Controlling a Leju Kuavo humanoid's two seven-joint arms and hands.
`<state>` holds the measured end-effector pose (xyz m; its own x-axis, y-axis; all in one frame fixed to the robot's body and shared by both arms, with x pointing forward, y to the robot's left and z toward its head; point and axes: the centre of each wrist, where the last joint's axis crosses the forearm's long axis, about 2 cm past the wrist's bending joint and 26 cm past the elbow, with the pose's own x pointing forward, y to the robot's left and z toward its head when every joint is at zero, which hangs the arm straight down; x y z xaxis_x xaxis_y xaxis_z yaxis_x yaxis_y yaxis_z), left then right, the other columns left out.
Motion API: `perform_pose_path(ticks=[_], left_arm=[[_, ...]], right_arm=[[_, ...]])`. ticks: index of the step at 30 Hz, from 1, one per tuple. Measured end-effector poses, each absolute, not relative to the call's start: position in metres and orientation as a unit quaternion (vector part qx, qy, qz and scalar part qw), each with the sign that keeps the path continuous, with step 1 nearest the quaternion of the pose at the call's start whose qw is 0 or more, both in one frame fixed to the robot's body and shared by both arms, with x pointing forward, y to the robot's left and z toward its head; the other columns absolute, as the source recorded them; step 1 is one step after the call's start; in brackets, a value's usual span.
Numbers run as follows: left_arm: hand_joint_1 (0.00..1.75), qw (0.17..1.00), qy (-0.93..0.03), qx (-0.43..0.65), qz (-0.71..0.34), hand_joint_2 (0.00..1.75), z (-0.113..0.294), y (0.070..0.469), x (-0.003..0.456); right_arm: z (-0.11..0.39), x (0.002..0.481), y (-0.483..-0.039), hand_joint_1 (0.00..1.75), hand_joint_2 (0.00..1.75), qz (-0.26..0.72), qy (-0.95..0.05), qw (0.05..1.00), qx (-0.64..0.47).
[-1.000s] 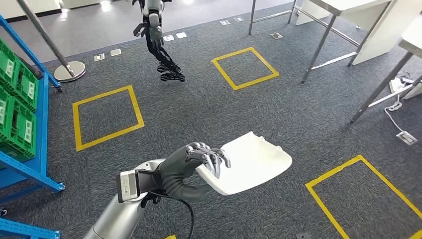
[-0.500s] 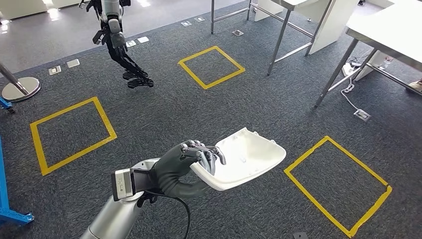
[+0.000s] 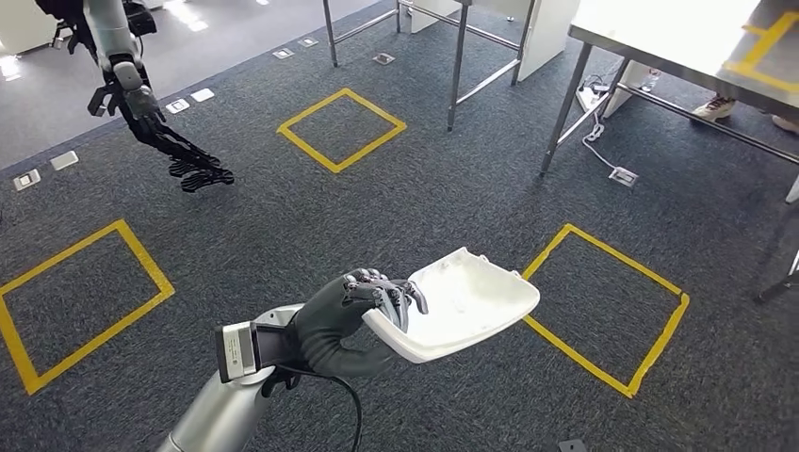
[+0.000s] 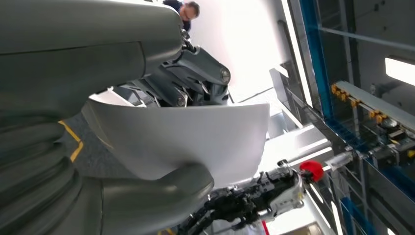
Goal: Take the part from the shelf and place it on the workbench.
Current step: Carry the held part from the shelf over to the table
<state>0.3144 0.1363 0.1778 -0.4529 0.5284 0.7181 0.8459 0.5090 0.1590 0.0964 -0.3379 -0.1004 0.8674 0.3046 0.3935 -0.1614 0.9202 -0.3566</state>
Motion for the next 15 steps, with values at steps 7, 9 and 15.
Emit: perform_pose_path(ticks=[7, 9, 15], left_arm=[[1.75, 0.326, -0.809, -0.416, -0.257, 1.75, 0.165, 0.145, 0.308], [1.75, 0.325, -0.810, -0.414, -0.258, 1.75, 0.165, 0.145, 0.308], [1.75, 0.319, -0.812, -0.414, -0.259, 1.75, 0.169, 0.143, 0.308]], right_arm=[[-0.101, 0.096, -0.333, 0.00, 1.75, 0.119, -0.227, 0.954, -0.154], [-0.101, 0.096, -0.331, 0.00, 1.75, 0.118, -0.228, 0.954, -0.154], [-0.102, 0.091, -0.329, 0.00, 1.75, 0.119, -0.226, 0.955, -0.154]])
